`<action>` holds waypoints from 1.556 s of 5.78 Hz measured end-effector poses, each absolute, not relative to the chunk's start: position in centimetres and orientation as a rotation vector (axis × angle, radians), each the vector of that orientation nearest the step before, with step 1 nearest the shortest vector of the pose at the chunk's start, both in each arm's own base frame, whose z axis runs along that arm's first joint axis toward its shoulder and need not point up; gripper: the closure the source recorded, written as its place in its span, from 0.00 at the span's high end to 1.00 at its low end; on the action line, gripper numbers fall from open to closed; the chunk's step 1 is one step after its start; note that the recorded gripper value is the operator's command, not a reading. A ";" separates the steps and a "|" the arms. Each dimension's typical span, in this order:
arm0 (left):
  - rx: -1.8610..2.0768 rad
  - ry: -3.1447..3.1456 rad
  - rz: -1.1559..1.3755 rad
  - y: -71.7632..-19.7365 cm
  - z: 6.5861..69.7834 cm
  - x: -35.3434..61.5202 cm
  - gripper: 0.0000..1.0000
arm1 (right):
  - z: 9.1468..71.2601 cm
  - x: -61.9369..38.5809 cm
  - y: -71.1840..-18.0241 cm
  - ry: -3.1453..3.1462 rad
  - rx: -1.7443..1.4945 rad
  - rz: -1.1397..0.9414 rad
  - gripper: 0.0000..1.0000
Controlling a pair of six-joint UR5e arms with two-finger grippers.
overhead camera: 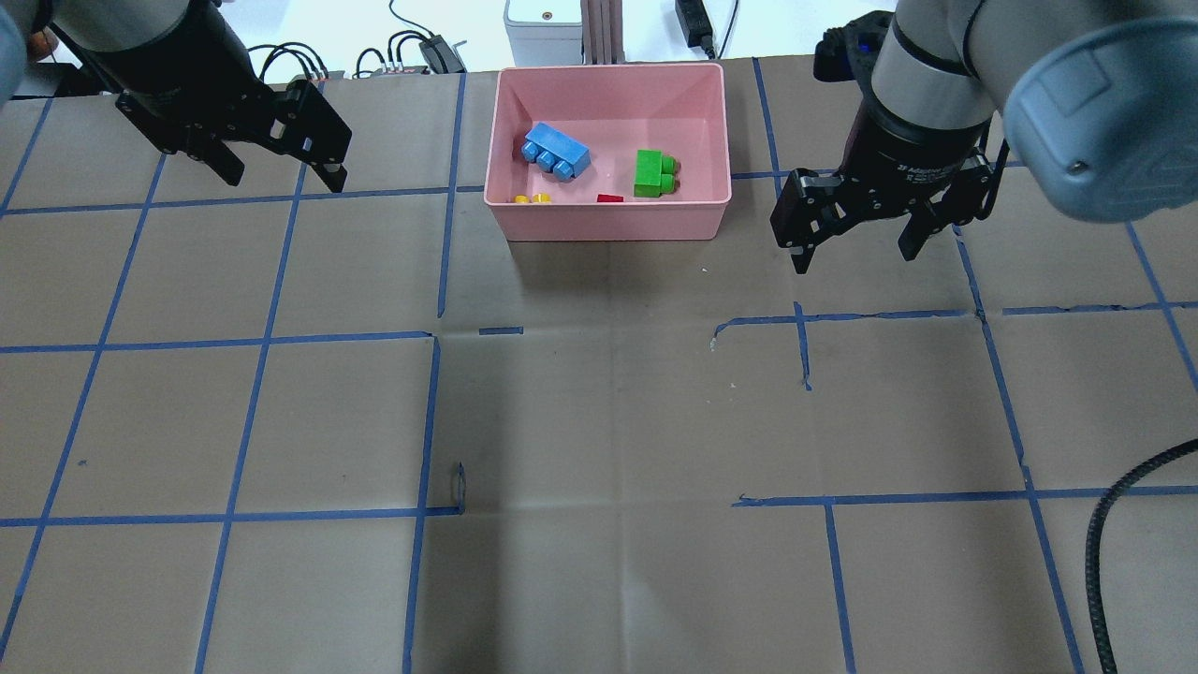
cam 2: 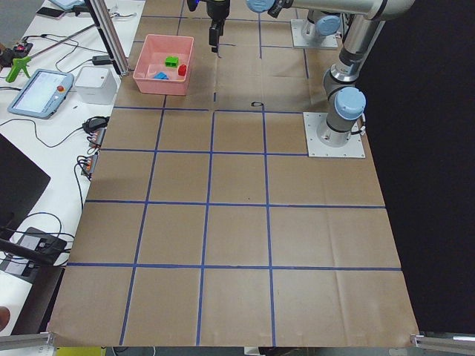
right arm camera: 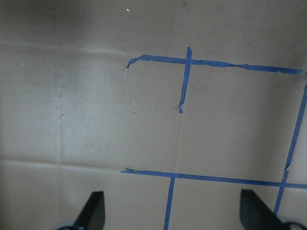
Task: Put all blocks into box
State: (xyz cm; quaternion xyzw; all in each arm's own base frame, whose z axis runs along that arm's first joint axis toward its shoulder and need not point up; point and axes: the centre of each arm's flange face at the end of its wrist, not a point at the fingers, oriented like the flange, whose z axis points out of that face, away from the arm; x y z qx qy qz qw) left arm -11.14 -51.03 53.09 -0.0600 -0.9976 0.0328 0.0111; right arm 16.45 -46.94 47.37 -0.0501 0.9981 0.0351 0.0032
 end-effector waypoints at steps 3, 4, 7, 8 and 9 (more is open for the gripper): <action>-0.143 -3.124 0.087 -51.3 52.6 -11.0 1.00 | 47.4 16.4 -46.9 3.132 -0.158 0.111 1.00; -0.143 -3.124 0.067 -51.7 51.9 -11.0 1.00 | 47.4 16.4 -46.9 3.131 -0.157 0.113 1.00; -0.150 -3.119 0.010 -51.5 50.1 -11.2 1.00 | 47.4 16.5 -47.0 3.127 -0.157 0.107 1.00; -0.152 -3.119 0.005 -51.4 49.9 -11.2 1.00 | 47.5 16.5 -47.0 3.127 -0.158 0.098 1.00; -0.154 -3.119 0.004 -51.4 49.8 -11.2 1.00 | 47.7 16.5 -47.1 3.128 -0.158 0.082 1.00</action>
